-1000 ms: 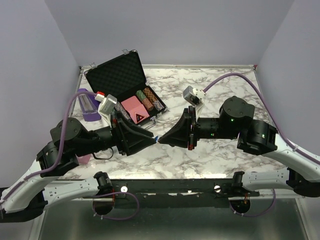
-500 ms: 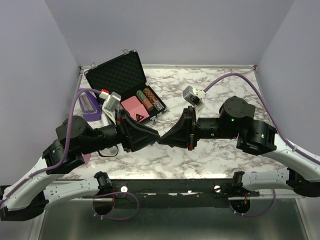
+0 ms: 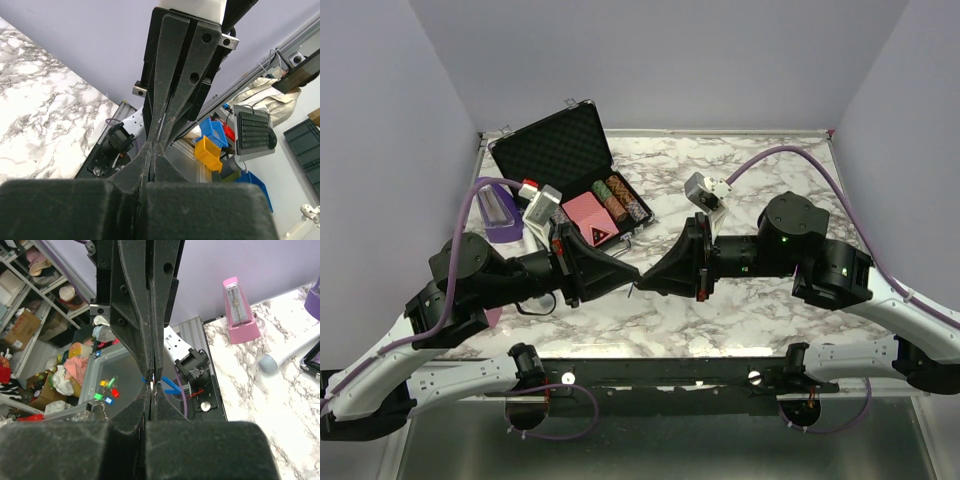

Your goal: Remove the keys from the keyring

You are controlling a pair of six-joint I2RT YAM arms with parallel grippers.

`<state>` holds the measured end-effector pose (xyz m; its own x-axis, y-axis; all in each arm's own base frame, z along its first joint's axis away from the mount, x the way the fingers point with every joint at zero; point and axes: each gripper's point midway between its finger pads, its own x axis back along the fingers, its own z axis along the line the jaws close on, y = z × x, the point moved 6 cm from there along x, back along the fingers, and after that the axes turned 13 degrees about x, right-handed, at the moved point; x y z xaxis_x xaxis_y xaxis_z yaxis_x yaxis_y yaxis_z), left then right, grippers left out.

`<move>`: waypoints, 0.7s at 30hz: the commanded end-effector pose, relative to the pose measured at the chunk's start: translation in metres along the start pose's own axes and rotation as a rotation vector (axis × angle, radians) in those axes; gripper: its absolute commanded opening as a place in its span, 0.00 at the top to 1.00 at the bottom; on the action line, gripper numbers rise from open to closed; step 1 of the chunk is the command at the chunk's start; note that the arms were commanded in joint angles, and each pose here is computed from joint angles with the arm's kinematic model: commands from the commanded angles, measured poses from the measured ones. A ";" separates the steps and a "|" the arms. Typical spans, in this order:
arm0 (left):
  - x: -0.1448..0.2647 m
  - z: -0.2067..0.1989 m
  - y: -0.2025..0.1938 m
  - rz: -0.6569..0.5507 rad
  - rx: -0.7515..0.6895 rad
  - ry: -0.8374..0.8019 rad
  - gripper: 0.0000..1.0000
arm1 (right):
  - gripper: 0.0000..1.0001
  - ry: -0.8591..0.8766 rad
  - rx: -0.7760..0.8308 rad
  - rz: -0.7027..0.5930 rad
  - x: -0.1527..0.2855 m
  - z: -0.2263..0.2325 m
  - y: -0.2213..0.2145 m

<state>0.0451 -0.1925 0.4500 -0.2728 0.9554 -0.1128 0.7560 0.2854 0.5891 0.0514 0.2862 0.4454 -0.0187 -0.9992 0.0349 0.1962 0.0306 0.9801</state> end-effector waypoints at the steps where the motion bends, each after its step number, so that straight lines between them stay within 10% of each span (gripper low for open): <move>1: 0.000 0.009 -0.009 0.045 -0.020 0.018 1.00 | 0.99 0.124 0.020 -0.018 -0.001 0.015 0.010; 21: 0.002 0.003 -0.038 0.445 -0.081 -0.023 1.00 | 0.99 0.354 -0.024 0.183 -0.015 0.030 -0.004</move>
<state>0.0169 -0.1894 0.4500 0.0025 0.9991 0.0420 0.7405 -0.0301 0.6714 0.0270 0.2946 0.4411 0.2847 -0.9459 0.1559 0.2099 0.2202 0.9526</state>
